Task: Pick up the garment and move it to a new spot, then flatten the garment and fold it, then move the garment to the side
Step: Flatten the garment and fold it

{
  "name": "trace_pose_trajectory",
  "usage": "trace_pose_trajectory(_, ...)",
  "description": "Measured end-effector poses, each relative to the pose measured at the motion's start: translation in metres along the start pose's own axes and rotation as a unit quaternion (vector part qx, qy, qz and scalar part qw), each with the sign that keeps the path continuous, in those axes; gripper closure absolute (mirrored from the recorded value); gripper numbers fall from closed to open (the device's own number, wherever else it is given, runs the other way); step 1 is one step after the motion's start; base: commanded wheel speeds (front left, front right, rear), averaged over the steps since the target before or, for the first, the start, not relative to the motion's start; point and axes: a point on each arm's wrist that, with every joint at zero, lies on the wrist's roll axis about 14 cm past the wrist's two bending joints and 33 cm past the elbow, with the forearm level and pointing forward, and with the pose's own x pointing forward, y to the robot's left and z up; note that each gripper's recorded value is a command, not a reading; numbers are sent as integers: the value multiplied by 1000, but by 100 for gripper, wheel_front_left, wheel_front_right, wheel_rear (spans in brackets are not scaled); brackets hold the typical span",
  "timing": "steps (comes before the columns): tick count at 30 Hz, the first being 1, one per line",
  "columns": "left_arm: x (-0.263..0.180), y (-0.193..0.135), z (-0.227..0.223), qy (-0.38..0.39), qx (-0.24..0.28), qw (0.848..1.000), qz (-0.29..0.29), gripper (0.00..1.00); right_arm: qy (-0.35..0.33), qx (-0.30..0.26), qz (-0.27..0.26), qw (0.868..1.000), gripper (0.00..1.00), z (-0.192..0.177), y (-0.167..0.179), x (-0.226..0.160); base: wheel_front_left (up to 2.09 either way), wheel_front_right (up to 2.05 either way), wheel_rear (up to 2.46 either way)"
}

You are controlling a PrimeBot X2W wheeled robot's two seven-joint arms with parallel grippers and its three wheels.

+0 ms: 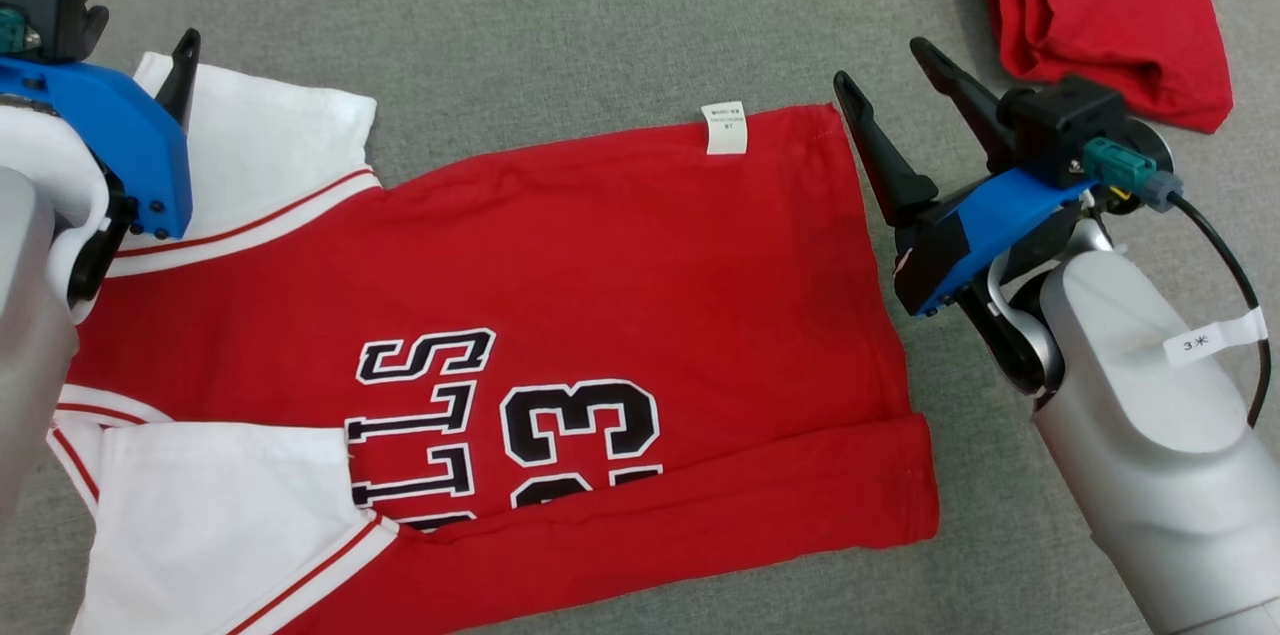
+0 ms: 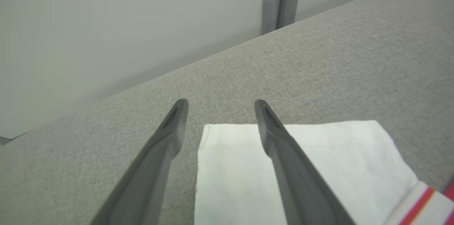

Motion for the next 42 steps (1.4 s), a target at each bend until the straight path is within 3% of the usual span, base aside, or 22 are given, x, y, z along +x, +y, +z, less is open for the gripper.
trace_pose_trajectory(17,30,0,-52,97,-36,995,-8,0,52,1,12,999,0,-32,-2,12,0,0,0)
trace_pose_trajectory(18,30,1,-52,100,-43,994,-7,13,54,2,13,998,0,-33,-2,11,0,0,0)
trace_pose_trajectory(19,29,1,-53,104,-45,994,-6,64,57,4,14,998,0,-33,-1,11,0,0,0)
trace_pose_trajectory(20,29,0,-53,106,-43,993,-7,86,63,4,15,998,0,-35,-1,10,0,0,0)
trace_pose_trajectory(21,29,-2,-53,106,-46,993,-9,100,67,4,16,998,0,-36,-1,10,0,0,0)
trace_pose_trajectory(35,21,-2,-49,73,-50,996,-11,100,181,17,44,982,0,-72,17,26,0,0,0)
trace_pose_trajectory(36,20,-2,-49,71,-47,996,-11,100,192,15,44,980,15,-76,17,25,0,0,0)
trace_pose_trajectory(37,20,-2,-48,69,-43,997,-11,100,197,14,45,979,76,-78,17,26,0,0,0)
trace_pose_trajectory(38,19,-2,-47,66,-43,997,-12,100,197,15,44,979,100,-76,17,28,0,0,0)
trace_pose_trajectory(42,16,-3,-37,43,-40,998,-14,100,193,24,41,980,100,-74,16,32,0,0,0)
